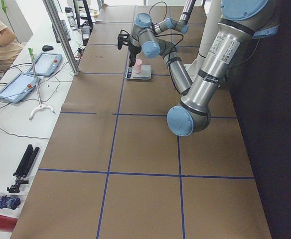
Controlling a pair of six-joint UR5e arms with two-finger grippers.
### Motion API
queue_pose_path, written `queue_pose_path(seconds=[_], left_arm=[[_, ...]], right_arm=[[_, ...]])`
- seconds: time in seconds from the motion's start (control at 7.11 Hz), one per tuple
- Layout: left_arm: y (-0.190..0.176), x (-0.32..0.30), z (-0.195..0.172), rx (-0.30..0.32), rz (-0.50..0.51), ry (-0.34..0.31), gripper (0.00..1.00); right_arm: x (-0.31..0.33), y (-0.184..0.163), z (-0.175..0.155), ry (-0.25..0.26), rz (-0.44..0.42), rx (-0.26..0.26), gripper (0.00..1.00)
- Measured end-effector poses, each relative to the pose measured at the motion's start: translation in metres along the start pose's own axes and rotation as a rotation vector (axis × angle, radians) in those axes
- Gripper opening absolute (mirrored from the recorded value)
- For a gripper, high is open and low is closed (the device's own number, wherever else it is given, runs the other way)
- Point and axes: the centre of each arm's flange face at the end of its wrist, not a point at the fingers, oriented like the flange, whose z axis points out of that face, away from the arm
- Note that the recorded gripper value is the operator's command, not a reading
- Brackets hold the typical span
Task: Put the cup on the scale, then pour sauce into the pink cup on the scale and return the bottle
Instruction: 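Lower the bottle with the right gripper onto its original spot and release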
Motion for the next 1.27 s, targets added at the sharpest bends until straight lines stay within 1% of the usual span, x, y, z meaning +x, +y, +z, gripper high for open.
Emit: queue_pose_path(seconds=[0.14, 0.28, 0.42, 0.99, 1.27], left_arm=[[0.0, 0.0, -0.001, 0.001, 0.0, 0.0, 0.68], [0.0, 0.0, 0.0, 0.001, -0.001, 0.0, 0.68], [0.0, 0.0, 0.0, 0.0, -0.001, 0.0, 0.68], [0.0, -0.002, 0.002, -0.002, -0.002, -0.005, 0.68], [0.0, -0.002, 0.003, -0.004, -0.003, -0.006, 0.68]], right_arm=[[0.001, 0.003, 0.001, 0.003, -0.006, -0.004, 0.12], [0.001, 0.006, 0.001, 0.002, -0.009, -0.007, 0.75], [0.001, 0.007, 0.001, 0.0, -0.011, -0.013, 1.0], [0.0, 0.005, -0.002, -0.008, -0.004, -0.017, 1.0], [0.001, 0.003, -0.011, -0.019, -0.001, -0.022, 1.0]])
